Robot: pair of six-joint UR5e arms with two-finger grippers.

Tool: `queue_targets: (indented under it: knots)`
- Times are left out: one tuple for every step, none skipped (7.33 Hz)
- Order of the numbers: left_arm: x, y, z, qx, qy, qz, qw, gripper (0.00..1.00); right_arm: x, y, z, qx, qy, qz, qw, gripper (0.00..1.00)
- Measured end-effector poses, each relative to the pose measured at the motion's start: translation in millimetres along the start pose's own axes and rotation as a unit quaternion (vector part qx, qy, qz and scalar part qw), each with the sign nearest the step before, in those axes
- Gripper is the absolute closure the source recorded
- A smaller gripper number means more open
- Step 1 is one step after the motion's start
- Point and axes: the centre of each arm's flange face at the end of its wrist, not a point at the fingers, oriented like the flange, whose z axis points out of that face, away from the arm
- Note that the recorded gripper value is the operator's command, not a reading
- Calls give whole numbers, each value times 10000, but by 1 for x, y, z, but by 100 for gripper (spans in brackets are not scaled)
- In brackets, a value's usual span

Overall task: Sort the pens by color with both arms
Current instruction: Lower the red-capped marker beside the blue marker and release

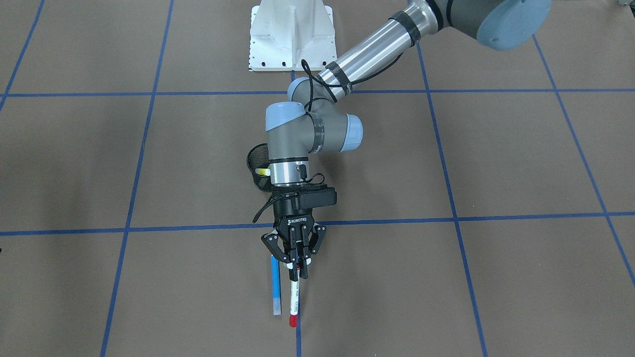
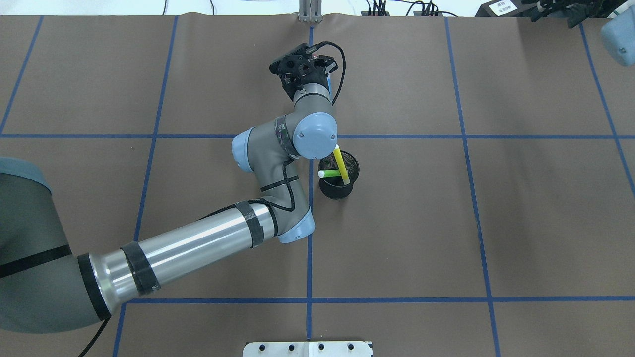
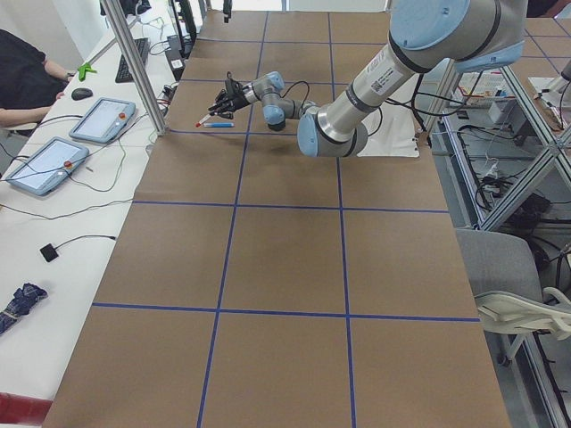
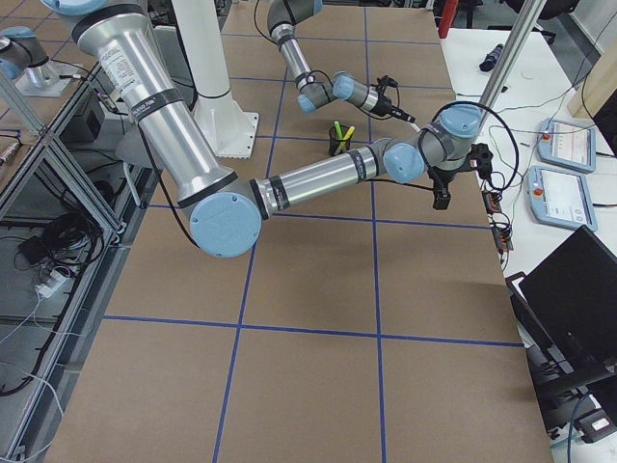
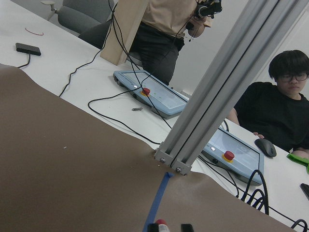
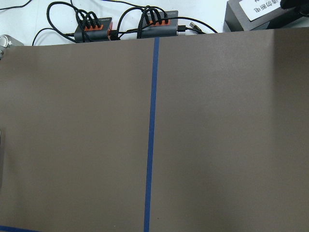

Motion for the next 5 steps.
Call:
queue_targets:
  knots:
    - [-1, 1, 1, -12, -17, 16, 10000, 26, 0, 0, 0, 2, 3, 0, 10000, 1]
    - [-2, 3, 2, -61, -32, 39, 10000, 0, 0, 0, 0, 4, 5, 2, 10000, 1]
    - [-2, 5, 2, -143, -44, 69, 9999, 0, 0, 0, -1, 10, 3, -4, 10000, 1]
    - [-3, 6, 2, -235, -46, 155, 9996, 0, -1, 1, -2, 19, -3, -17, 10000, 1]
    - [1, 6, -1, -351, -4, 379, 9987, 0, -2, 2, -3, 26, -7, -27, 10000, 1]
